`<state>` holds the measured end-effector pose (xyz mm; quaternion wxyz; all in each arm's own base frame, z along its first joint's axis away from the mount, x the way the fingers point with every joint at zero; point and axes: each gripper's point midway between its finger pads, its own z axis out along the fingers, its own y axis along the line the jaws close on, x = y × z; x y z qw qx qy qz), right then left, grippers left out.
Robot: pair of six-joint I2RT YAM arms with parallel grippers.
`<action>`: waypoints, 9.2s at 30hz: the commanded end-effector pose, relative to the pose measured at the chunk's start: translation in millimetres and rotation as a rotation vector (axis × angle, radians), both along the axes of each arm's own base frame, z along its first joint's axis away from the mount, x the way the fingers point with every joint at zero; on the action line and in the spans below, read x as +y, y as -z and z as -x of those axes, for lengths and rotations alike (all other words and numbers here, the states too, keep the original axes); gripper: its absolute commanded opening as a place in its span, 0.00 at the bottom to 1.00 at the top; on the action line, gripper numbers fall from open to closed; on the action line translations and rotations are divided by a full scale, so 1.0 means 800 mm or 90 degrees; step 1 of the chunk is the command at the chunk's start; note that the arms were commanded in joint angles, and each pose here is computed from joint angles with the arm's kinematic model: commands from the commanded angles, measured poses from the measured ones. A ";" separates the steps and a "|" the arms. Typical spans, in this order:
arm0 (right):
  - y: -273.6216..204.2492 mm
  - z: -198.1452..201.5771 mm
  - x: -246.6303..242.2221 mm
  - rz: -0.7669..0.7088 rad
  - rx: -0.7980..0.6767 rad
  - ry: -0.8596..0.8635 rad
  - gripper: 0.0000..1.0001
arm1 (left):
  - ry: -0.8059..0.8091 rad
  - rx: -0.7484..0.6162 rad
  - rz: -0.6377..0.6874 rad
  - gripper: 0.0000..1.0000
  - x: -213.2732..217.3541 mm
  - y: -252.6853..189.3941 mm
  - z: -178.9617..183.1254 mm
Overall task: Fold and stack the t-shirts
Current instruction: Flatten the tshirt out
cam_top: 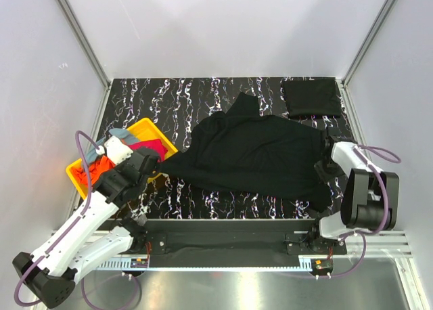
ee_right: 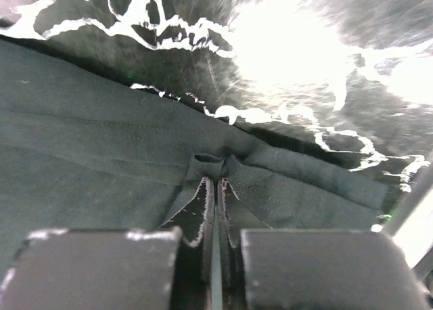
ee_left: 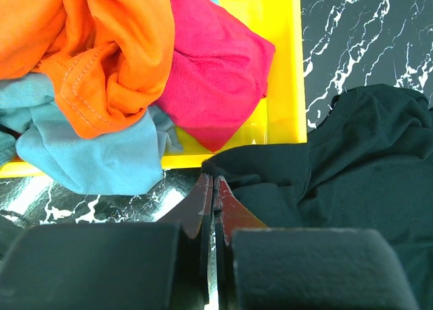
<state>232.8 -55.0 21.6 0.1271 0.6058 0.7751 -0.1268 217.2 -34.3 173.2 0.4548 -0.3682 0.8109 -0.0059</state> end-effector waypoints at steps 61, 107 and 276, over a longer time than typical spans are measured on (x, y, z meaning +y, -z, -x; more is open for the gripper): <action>-0.685 -0.065 0.073 0.229 -0.918 -0.469 0.00 | 0.159 -0.785 -0.225 0.00 -0.002 -0.661 -0.008; -0.717 0.030 0.091 0.168 -0.988 -0.412 0.00 | 0.051 -0.888 -0.306 0.00 0.078 -0.724 0.095; -0.774 0.049 -0.024 0.484 -0.958 -0.203 0.00 | 0.182 -0.877 -0.132 0.00 -0.005 -0.670 -0.042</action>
